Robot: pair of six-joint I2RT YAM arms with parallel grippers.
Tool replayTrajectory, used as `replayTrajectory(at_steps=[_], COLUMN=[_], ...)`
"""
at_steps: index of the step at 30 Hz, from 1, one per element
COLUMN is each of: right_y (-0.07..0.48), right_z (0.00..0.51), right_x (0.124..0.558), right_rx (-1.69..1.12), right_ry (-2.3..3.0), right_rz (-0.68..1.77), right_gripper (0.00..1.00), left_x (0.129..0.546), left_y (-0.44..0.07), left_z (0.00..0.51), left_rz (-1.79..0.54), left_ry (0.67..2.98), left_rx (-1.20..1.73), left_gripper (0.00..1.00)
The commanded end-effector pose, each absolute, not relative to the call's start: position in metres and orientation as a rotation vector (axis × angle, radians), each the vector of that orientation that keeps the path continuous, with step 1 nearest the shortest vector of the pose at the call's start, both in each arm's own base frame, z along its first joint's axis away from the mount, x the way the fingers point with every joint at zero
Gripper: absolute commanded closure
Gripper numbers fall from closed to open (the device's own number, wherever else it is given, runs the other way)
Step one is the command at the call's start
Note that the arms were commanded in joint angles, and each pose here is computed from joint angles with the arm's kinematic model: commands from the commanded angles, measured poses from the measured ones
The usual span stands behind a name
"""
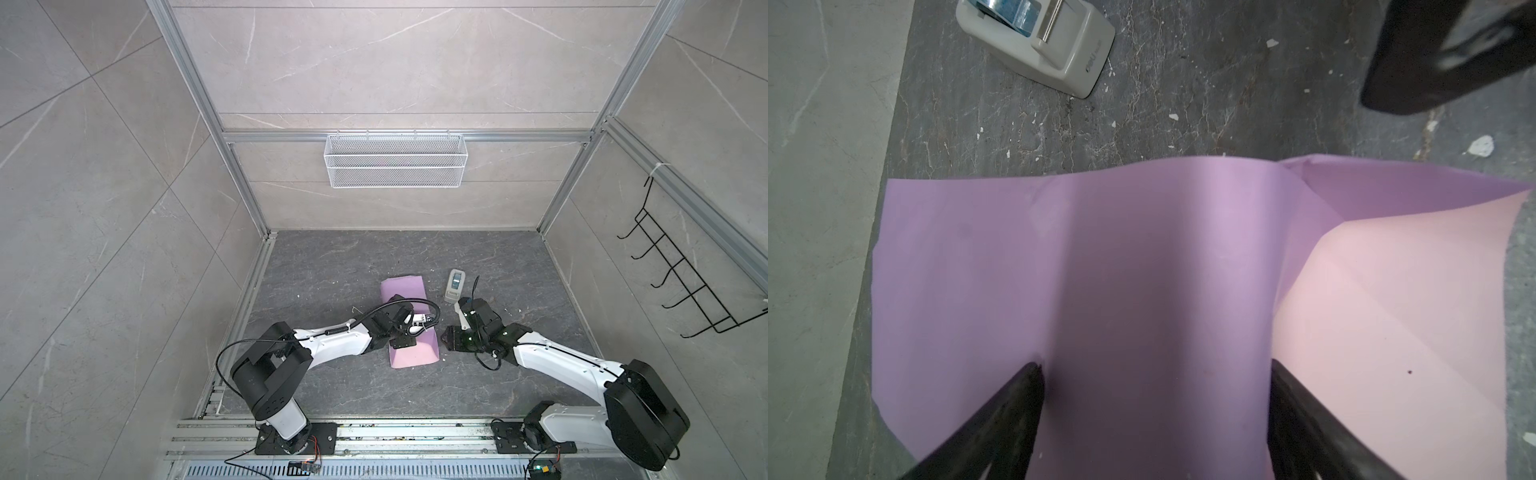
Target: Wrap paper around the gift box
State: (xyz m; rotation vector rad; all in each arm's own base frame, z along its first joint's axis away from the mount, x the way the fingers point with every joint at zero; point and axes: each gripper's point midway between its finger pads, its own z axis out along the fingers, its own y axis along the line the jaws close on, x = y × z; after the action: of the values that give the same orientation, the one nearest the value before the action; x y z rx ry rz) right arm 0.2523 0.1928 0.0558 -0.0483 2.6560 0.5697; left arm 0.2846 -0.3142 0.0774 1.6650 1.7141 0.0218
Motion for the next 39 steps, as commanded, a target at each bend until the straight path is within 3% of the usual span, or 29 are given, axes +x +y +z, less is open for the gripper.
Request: replayTrajectory(at_steps=[1,12,39], right_y=[0.197,0.218,0.244], right_z=[0.046,0.035,0.039], right_x=[0.259,0.261,0.262], right_rx=[0.0,0.014,0.027], right_ry=[2.64,2.621,2.565], right_rz=[0.594,0.755,0.859], right_gripper=[0.52,0.64,0.77], left_x=[0.285,0.285,0.285], left_y=[-0.306,-0.306,-0.304], left_z=[0.059,0.056,0.053], left_rz=[0.064,0.065,0.075], left_ry=[1.737,1.737,1.747], left_rx=[1.703,1.712,1.723], left_gripper=[0.18,0.18,0.19])
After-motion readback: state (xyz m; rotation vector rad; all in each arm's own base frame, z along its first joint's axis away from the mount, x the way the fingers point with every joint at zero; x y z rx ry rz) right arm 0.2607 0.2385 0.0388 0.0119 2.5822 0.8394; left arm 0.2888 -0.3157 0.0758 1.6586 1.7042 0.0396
